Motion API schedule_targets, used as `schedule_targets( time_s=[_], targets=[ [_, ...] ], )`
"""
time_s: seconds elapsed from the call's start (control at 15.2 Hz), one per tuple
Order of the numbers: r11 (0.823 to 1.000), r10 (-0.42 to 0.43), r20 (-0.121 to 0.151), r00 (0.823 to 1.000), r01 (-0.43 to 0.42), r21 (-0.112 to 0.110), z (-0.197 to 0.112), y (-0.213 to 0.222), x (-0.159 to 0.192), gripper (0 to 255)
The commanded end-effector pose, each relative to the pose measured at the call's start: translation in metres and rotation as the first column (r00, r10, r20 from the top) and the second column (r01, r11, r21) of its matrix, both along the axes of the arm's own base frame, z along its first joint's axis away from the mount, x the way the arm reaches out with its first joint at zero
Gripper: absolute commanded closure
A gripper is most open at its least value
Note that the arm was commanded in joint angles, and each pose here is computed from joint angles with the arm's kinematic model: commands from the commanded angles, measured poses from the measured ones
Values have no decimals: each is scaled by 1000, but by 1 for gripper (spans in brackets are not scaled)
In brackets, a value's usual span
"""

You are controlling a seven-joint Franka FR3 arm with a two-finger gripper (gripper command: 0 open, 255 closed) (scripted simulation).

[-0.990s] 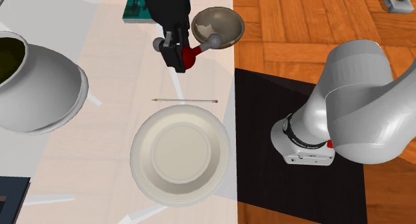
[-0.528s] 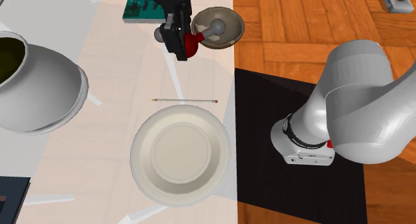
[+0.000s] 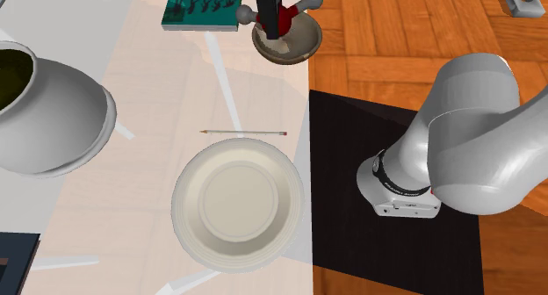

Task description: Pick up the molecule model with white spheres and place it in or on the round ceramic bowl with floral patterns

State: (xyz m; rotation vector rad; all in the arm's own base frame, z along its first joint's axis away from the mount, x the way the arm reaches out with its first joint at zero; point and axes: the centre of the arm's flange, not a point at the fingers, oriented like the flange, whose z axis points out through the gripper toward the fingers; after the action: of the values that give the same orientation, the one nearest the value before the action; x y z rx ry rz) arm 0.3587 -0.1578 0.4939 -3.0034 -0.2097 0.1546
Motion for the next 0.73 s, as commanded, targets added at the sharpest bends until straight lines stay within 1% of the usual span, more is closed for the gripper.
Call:
schedule_targets(
  time_s=[0.0,0.07,0.13,0.66],
  targets=[
    [1000,2,0,1000,-2,-1,1,-27,-3,255],
    [1000,2,0,1000,-2,-1,1,-39,-7,255],
    [1000,2,0,1000,-2,-1,1,-63,-13,255],
    [1000,2,0,1000,-2,-1,-41,-63,-13,255]
  ],
)
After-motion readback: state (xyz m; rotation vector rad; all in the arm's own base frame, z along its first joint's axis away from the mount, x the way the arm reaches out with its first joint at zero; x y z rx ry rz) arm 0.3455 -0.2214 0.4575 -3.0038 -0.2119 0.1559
